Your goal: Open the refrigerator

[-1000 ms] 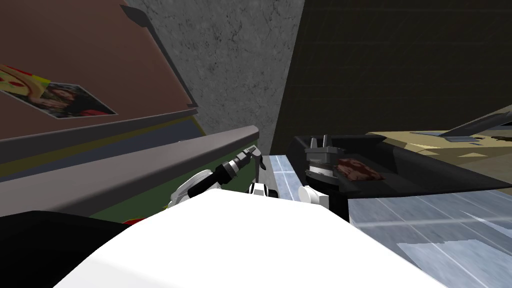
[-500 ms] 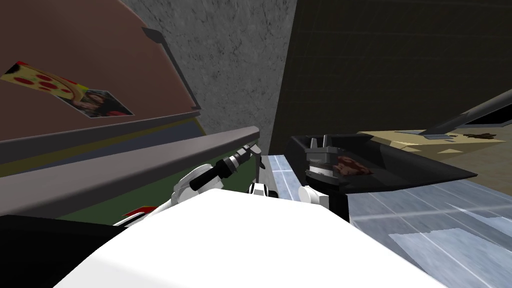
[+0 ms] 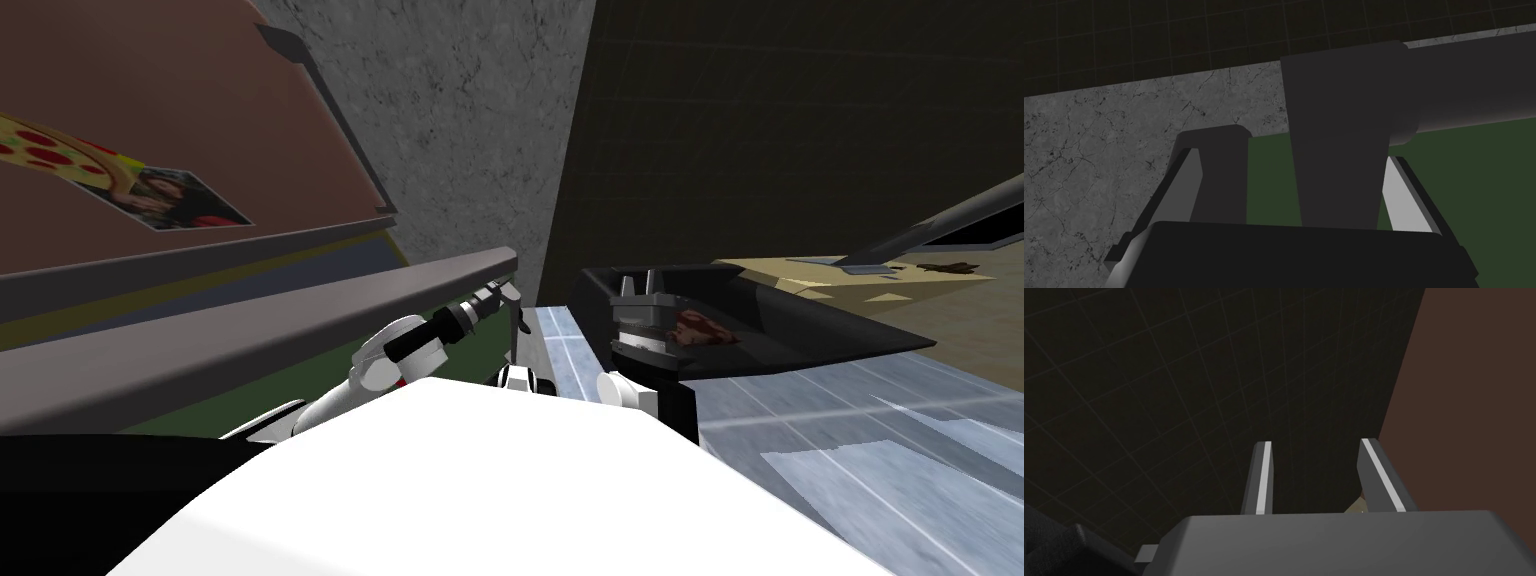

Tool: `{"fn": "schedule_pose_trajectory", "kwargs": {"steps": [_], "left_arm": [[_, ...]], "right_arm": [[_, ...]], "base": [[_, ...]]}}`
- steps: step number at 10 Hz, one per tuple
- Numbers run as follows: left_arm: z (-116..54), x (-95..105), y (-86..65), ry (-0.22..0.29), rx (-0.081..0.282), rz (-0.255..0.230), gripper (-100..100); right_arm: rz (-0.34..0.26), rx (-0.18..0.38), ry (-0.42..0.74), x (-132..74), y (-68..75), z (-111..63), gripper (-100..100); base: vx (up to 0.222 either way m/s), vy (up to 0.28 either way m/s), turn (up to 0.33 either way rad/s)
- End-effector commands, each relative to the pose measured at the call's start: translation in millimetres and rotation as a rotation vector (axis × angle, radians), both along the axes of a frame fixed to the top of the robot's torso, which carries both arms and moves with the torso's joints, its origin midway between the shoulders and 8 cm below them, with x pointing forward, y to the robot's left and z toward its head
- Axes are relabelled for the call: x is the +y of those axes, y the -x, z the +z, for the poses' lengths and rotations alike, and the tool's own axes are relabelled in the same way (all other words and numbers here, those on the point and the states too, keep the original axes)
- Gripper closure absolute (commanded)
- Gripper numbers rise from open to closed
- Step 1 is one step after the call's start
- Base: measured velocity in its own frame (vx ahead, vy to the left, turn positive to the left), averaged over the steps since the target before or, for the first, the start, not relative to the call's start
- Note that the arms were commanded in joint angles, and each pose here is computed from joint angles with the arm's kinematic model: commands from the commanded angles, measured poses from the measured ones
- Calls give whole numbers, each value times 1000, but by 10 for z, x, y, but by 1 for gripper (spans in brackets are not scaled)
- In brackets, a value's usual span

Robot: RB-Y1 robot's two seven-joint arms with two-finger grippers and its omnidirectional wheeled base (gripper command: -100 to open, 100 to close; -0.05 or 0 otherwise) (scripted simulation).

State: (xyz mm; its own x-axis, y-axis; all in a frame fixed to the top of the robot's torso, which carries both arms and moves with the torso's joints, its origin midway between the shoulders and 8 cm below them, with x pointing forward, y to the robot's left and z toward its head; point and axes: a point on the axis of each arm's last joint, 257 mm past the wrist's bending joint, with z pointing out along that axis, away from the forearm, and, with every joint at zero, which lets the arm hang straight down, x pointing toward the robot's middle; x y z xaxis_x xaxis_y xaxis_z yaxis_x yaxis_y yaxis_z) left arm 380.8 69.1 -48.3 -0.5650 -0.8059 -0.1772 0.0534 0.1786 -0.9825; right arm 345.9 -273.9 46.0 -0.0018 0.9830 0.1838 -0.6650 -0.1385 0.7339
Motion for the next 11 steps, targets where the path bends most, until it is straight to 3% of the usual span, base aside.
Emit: {"fn": "schedule_pose_trajectory", "kwargs": {"steps": [1, 4, 5, 6, 11], "left_arm": [[237, -22, -47, 15, -35, -5, -100], [304, -15, -87, 16, -36, -2, -100], [82, 61, -132, 3, 23, 18, -100], [41, 71, -138, -1, 35, 23, 0], [-84, 83, -140, -9, 67, 28, 0]], "right_arm": [[0, 0, 0, 0, 0, 0, 0], [0, 0, 0, 0, 0, 0, 0], [0, 0, 0, 0, 0, 0, 0], [0, 0, 0, 0, 0, 0, 0], [0, 0, 0, 0, 0, 0, 0]], "base": [[-31, -9, -5], [-21, -10, 0], [6, 0, 2], [7, -3, -11], [1, -5, -8]]}}
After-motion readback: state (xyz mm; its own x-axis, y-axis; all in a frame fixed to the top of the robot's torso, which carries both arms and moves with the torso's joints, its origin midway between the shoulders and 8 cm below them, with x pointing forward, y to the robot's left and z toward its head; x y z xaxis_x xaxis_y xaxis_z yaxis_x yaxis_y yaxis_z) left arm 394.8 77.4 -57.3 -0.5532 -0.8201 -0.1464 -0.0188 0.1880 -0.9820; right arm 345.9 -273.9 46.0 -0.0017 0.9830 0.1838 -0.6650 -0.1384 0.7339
